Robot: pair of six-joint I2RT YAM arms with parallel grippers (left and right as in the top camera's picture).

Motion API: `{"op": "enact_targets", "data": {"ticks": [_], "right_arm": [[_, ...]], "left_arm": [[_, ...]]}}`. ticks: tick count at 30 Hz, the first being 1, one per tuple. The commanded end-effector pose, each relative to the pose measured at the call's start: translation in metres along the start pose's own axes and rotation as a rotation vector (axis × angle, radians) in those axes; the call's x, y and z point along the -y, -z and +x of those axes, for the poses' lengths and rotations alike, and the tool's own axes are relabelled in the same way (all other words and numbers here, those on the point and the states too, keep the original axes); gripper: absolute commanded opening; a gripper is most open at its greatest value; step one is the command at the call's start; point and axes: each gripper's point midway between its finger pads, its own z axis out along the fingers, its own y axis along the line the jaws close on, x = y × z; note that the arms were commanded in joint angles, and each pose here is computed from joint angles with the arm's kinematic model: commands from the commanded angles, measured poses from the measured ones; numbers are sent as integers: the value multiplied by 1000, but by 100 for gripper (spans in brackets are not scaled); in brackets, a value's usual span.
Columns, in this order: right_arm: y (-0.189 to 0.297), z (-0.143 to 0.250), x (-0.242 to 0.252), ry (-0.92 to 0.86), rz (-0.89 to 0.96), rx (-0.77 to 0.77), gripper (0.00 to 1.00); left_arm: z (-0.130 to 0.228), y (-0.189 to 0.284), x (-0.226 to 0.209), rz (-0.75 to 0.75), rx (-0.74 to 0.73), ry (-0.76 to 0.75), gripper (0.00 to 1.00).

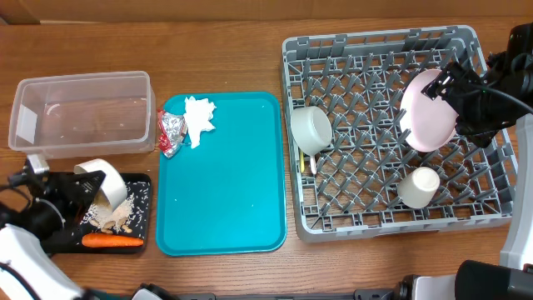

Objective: Sort waste into correct bins and load items into the dishwasher rack
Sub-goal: 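Tip the second bowl over the black tray to empty the food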

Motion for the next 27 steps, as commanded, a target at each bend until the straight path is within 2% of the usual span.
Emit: {"op": "enact_targets", "data": {"ticks": [1,4,9,18,19,21,25,27], "right_arm": [[4,-1,0,10,1,19,100],[4,0,1,9,2,17,100],[4,0,1,9,3,16,100],[4,0,1,8,4,13,100],[4,0,1,8,5,13,100],[4,0,1,8,5,13,100],[4,0,1,7,4,13,100],[4,0,1,7,4,13,100]], "left_arm": [[-9,5,5,222,95,-109,4],[-6,8,-5,291,138,-87,4],[-3,15,-2,429,305,-183,4],[3,14,-16,410,336,-195,4],[6,12,-20,380,328,-257,4],[9,11,-19,383,305,-188,4],[17,7,-21,341,287,-294,4],[18,5,-25,312,289,-407,4]]}}
